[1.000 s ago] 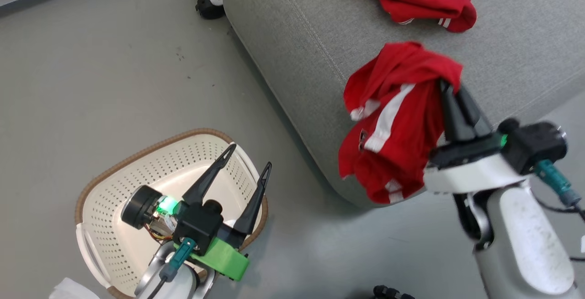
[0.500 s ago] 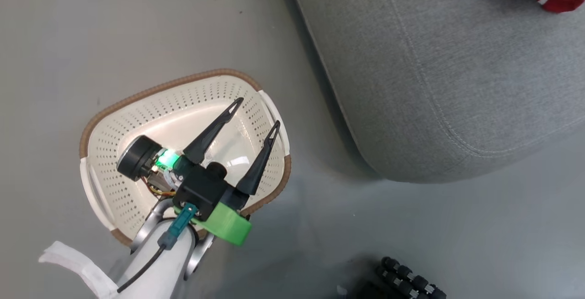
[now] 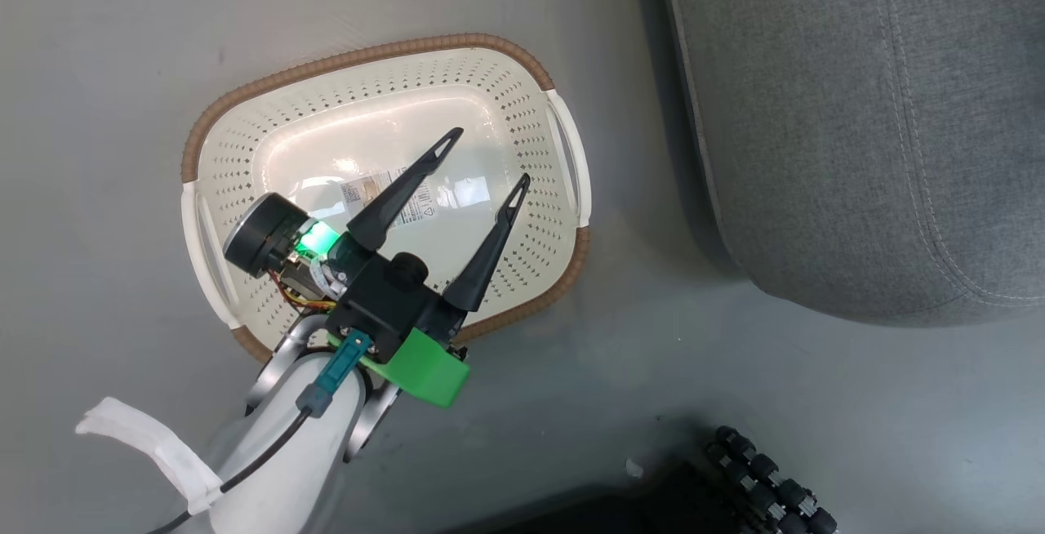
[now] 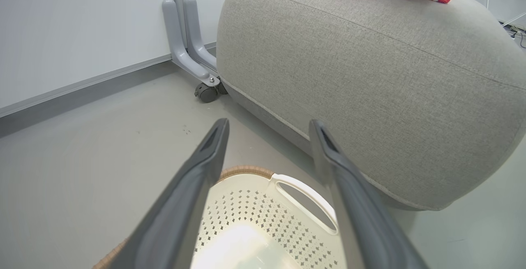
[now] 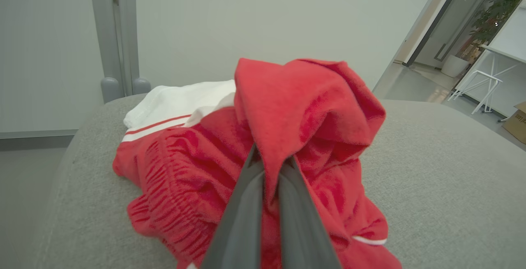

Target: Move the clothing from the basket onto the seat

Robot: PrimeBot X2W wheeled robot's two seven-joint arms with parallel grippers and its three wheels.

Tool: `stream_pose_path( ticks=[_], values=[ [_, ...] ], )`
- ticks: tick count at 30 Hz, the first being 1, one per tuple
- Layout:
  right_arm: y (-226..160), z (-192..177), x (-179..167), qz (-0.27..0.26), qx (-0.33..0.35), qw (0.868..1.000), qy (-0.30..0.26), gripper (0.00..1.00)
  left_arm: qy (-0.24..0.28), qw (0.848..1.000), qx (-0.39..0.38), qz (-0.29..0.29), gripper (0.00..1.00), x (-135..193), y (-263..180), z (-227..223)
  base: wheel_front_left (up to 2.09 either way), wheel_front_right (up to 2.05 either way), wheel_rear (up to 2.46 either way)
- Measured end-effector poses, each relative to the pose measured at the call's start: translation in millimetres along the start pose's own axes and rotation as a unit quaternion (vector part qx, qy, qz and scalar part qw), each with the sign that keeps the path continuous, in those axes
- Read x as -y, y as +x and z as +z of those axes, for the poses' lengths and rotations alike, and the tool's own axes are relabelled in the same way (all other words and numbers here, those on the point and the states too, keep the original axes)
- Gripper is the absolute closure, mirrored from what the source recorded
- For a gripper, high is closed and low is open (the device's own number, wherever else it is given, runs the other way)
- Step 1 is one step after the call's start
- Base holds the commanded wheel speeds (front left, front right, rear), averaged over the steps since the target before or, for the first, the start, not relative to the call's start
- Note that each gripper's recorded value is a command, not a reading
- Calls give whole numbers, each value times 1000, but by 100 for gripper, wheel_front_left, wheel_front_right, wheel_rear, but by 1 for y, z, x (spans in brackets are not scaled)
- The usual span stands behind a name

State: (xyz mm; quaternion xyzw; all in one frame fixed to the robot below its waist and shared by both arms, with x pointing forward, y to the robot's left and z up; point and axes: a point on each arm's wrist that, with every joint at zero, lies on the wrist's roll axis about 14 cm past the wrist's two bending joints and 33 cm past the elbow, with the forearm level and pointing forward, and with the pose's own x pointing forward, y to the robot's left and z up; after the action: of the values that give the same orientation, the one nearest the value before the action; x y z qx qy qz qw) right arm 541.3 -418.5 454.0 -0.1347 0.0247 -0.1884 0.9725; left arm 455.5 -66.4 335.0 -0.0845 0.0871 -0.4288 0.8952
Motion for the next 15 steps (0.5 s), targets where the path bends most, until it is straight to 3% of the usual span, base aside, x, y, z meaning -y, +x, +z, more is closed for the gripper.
stream_pose_path(
  ticks=[2, 5, 7, 9, 15],
  values=[
    [-4, -10, -8, 4, -11, 1000, 7, 97, 0, 1000, 4, 5, 0, -3, 0, 2, 0, 0, 0],
    [-12, -15, -10, 5, -18, 1000, 10, 83, -1, 1000, 8, 9, 0, -6, -1, 6, 0, 0, 0],
    [-18, -15, -9, 2, -21, 1000, 15, 56, 13, 1000, 7, 5, 0, -6, -3, 9, 0, 0, 0],
    [-23, -8, -3, -5, -13, 1000, 14, 0, 15, 1000, 8, 9, 0, -5, -4, 12, 0, 0, 0],
    [-43, 16, -3, -3, 16, 1000, 13, 0, 21, 999, 12, 25, 0, -3, -12, 24, 0, 0, 0]
  ],
)
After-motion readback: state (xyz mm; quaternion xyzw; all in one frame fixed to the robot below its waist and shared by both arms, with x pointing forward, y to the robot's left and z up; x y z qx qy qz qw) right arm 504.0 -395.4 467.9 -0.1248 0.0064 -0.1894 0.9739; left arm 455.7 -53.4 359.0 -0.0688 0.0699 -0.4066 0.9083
